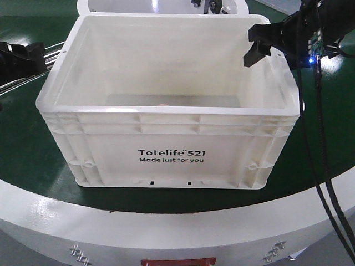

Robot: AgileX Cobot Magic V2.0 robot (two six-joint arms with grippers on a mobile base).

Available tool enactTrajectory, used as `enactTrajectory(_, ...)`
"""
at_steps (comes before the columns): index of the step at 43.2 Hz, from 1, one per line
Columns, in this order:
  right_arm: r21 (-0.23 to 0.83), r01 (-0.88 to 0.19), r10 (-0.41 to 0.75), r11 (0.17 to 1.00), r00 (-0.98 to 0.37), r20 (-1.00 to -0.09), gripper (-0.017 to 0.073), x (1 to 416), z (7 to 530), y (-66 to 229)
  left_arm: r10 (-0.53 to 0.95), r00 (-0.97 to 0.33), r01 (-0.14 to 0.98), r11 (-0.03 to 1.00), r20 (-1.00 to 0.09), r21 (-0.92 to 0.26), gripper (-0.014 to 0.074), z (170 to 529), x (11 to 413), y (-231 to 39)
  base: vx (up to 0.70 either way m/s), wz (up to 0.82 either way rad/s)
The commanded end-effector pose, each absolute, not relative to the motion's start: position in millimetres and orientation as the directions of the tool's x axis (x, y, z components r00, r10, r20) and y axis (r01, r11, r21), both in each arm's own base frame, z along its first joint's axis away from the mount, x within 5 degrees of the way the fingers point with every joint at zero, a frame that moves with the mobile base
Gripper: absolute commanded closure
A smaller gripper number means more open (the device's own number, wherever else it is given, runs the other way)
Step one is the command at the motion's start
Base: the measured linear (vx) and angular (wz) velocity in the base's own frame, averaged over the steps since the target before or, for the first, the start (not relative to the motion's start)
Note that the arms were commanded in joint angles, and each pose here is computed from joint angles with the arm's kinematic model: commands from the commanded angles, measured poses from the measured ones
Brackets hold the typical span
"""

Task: Place moving items into box and shelve
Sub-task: 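Move both grippers to the tote's side rims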

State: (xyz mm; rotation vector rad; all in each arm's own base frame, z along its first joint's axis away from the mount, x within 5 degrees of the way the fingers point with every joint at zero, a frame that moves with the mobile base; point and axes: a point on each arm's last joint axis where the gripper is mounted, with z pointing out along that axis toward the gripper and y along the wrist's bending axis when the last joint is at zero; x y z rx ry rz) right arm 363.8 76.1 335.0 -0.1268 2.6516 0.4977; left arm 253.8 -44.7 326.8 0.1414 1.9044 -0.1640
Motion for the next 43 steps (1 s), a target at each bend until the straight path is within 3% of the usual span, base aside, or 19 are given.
enactTrajectory(1,0.369,-0.188,0.022,0.91,-0.868,-0.495,0.0032,360.3,357.2,80.1,-0.01,-0.225,0.157,0.987,-0.974,-0.046,0.006,347.9,252.3,-41.3,0.0,0.0)
enactTrajectory(16,0.374,-0.185,0.018,0.909,-0.878,-0.478,0.0041,361.0,353.9,80.7,-0.01,-0.226,0.157,0.986,-0.974,-0.046,0.006,347.9,252.3,-41.4,0.0,0.0)
enactTrajectory(25,0.375,-0.181,0.018,0.909,-0.883,-0.47,0.0099,360.4,353.3,80.6,-0.01,-0.226,0.157,0.986,-0.974,-0.046,0.006,347.9,252.3,-41.4,0.0,0.0)
enactTrajectory(28,0.378,-0.171,0.027,0.91,-0.885,-0.464,0.0144,360.3,353.1,80.5,-0.01,-0.226,0.157,0.986,-0.974,-0.046,0.006,347.9,252.3,-41.4,0.0,0.0)
enactTrajectory(29,0.383,-0.162,0.035,0.91,-0.888,-0.459,0.0432,360.1,353.0,80.5,-0.009,-0.228,0.158,0.986,-0.974,-0.046,0.006,347.7,252.2,-41.4,0.0,0.0)
enactTrajectory(33,0.38,-0.167,0.03,0.91,-0.887,-0.461,0.0547,360.1,353.0,80.5,-0.009,-0.229,0.158,0.986,-0.973,-0.046,0.006,347.6,252.2,-41.5,0.0,0.0)
enactTrajectory(43,0.376,-0.171,0.026,0.911,-0.886,-0.464,0.0566,360.2,353.0,80.3,-0.006,-0.244,0.163,0.986,-0.97,-0.047,0.006,346.2,251.8,-41.9,0.0,0.0)
